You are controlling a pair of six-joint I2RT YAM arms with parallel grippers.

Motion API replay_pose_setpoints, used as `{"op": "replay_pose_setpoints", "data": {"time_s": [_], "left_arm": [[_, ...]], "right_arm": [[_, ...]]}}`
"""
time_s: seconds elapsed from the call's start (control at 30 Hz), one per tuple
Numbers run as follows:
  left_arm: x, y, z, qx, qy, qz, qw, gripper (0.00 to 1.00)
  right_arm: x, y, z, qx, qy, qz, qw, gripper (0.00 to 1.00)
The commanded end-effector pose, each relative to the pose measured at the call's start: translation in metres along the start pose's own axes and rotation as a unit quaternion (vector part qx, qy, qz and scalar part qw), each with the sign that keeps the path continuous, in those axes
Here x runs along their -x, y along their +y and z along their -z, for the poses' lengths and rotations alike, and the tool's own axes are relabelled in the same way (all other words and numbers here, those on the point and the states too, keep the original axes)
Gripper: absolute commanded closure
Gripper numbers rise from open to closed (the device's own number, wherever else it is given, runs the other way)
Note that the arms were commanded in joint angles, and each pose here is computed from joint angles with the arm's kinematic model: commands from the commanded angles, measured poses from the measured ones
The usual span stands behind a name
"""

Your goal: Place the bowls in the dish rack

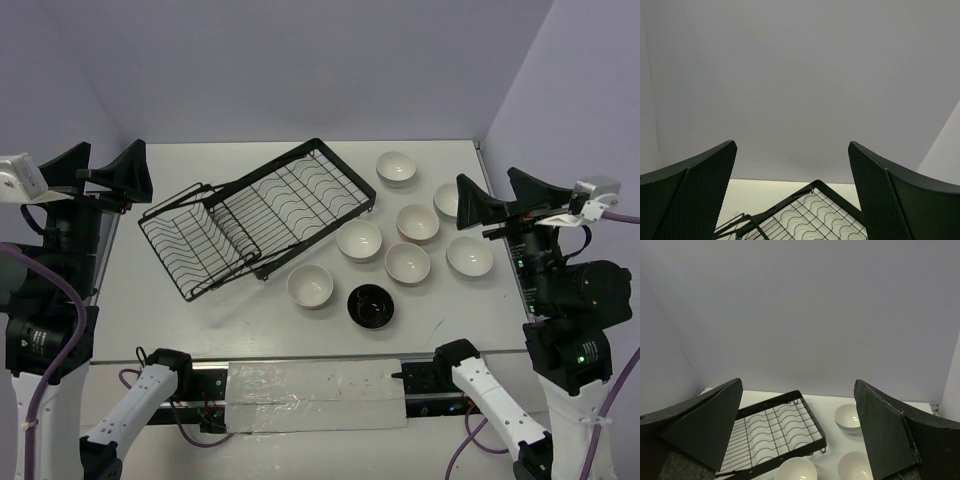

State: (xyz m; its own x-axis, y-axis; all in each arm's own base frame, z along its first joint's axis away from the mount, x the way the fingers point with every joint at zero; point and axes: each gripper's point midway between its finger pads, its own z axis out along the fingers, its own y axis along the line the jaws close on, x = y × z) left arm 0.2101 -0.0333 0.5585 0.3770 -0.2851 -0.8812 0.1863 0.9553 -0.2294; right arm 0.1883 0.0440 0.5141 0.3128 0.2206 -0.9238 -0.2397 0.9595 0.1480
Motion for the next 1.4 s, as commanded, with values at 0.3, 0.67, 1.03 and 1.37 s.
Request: {"op": "replay_pose_setpoints", "data": {"time_s": [0.3,0.67,1.03,1.37], "left_arm": [[-0.059,0.010,-0.013,0.023,0.069,0.018,0.997,0.01],[-0.133,0.029,-0.006,0.059,0.161,0.018,0.985,0.01],[-0.175,0.046,0.006,0.089,0.219,-0.001,0.972,0.01],[-0.185,0.060,0.015,0.124,0.234,-0.013,0.964,0.01]], "right_arm": [[-0.140,0.024,-0.013,0.044,0.207,-0.096,0.973,0.00],[-0.288,0.032,0.031,-0.019,0.448,-0.099,0.888,0.00],[-0.385,0.079,0.098,-0.022,0.600,-0.092,0.794,0.25],[-0.429,0.099,0.128,-0.049,0.663,-0.044,0.746,0.32]]}}
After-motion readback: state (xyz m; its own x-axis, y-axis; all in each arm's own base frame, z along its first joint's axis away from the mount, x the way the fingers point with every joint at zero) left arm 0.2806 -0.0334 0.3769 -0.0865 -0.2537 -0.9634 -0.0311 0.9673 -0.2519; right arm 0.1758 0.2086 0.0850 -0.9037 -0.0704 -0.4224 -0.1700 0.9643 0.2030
